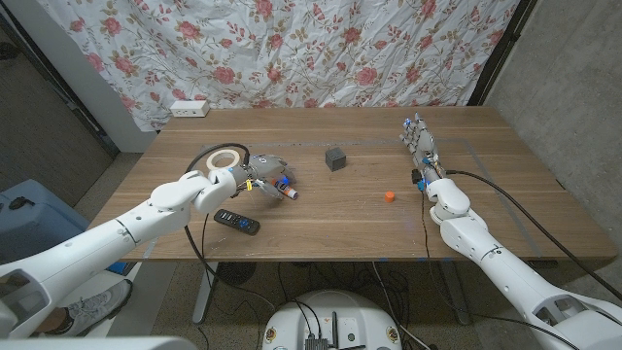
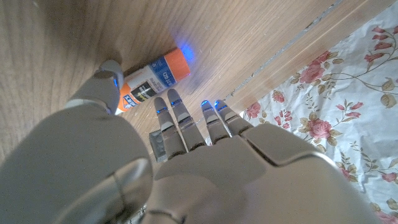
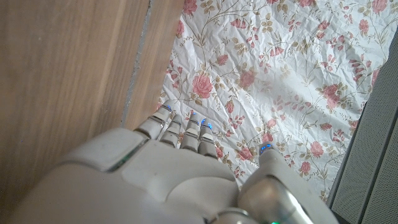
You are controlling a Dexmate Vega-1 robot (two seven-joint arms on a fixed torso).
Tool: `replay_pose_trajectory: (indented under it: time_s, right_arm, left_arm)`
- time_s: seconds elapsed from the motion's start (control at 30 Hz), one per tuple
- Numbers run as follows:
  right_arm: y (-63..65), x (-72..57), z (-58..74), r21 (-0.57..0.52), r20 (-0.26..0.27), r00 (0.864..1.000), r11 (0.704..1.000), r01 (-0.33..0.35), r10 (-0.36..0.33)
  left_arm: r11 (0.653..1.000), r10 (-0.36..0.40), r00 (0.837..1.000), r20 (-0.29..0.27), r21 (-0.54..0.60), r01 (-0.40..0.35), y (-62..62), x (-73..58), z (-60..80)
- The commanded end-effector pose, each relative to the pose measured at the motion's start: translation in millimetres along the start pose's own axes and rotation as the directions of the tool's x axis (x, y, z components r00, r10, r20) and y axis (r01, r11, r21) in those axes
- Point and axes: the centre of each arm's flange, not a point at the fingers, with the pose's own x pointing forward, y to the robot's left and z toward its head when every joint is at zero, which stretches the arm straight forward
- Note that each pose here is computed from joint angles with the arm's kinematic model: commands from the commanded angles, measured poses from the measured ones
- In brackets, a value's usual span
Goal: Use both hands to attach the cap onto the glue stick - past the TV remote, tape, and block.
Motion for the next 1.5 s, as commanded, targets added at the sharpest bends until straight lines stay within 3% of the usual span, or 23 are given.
replay_pose_trajectory:
  time_s: [0.03,0.43,1.07,1.5]
  right_arm:
    - [2.6,0.7,-0.5,0.003,0.003,1.0,1.0,0.011,-0.011]
    - [4.7,-1.5,-2.4,0.01,0.009,0.999,0.999,0.034,-0.034]
    - [8.1,-3.7,-2.0,0.009,0.012,0.999,0.999,0.036,-0.036]
    - [6.2,-1.9,-1.7,0.007,0.007,0.999,0.999,0.034,-0.034]
  left_arm:
    - [0.999,0.021,0.999,0.026,-0.039,-0.02,-4.5,-1.0,-1.6]
    - [0.999,0.023,0.998,0.054,-0.036,-0.021,-5.8,-0.9,-6.3]
    - [0.994,0.1,0.994,0.039,-0.047,-0.098,-8.7,-0.1,-8.1]
    - [0.992,0.1,0.995,0.008,-0.08,-0.099,-12.0,2.6,-3.8]
